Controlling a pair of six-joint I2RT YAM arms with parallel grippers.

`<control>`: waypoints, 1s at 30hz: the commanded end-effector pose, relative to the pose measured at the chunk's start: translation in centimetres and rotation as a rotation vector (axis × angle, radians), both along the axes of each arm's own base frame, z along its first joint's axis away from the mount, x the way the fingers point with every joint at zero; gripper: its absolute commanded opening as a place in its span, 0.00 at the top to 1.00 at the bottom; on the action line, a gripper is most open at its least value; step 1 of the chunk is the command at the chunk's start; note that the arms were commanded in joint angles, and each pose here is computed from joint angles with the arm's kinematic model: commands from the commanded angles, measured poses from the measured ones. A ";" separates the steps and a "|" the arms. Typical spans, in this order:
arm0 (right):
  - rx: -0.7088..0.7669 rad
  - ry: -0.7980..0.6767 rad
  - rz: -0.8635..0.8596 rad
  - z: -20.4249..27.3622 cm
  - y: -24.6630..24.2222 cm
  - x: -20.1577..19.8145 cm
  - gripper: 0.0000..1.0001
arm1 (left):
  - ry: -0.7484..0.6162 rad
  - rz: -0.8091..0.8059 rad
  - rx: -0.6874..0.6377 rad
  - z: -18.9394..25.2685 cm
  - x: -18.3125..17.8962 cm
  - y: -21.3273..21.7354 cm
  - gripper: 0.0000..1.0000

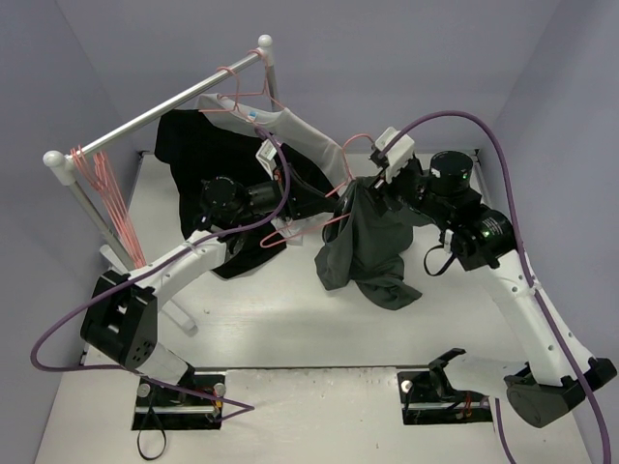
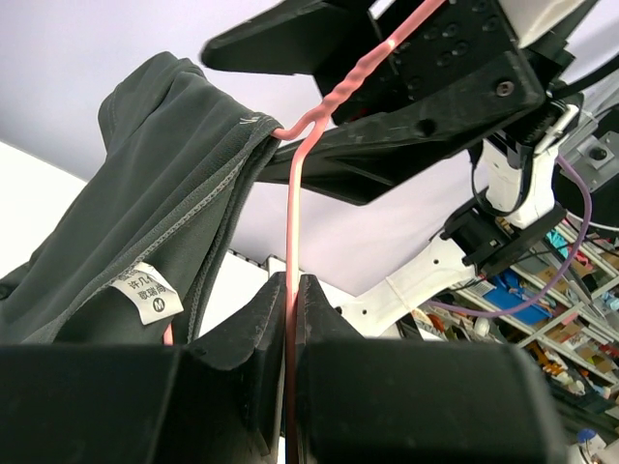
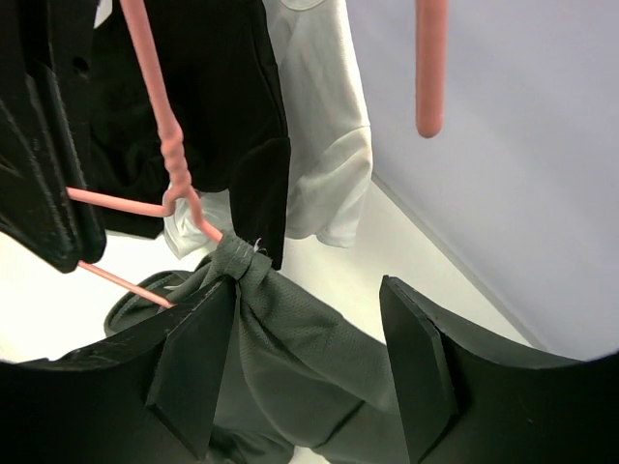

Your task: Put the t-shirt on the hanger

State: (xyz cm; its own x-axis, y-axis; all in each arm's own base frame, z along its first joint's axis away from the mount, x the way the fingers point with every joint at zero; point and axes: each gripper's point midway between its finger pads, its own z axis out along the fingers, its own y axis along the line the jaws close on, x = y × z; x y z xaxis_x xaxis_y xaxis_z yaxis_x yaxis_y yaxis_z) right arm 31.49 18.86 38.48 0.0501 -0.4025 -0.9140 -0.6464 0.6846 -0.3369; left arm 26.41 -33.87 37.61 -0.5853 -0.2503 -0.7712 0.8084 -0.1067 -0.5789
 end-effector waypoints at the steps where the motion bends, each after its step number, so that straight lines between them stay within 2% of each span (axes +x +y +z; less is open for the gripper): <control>1: -0.017 -0.066 0.023 1.0 0.4 0.9 0.43 | -0.171 -0.007 -0.072 4.4 -2.1 1.2 1.00; 7: -0.035 -0.064 0.101 0.5 1.7 0.8 0.48 | -0.179 -0.037 -0.067 4.7 -2.6 1.0 1.00; 15: -0.055 -0.062 0.181 -0.6 2.5 -0.2 0.67 | -0.201 -0.079 -0.051 5.5 -3.2 0.7 1.00; 18: -0.055 -0.067 0.199 -0.6 2.7 -0.5 0.80 | -0.189 -0.094 -0.038 5.3 -3.3 0.4 1.00; 21: -0.064 -0.080 0.200 -0.5 2.6 -0.7 0.98 | -0.161 -0.085 0.000 5.0 -3.0 0.4 1.00; 24: -0.078 -0.096 0.186 -0.4 2.1 -0.9 1.00 | -0.147 -0.042 0.057 4.7 -2.4 0.6 0.99; 25: -0.083 -0.104 0.178 -0.4 1.9 -1.0 1.00 | -0.164 -0.006 0.081 4.6 -2.0 1.0 0.93; 28: -0.093 -0.121 0.161 -0.2 1.4 -1.1 1.00 | -0.170 0.127 0.168 5.1 -0.6 2.7 0.67; 30: -0.097 -0.130 0.155 0.0 1.2 -1.2 1.00 | -0.176 0.220 0.233 5.3 0.4 3.9 0.57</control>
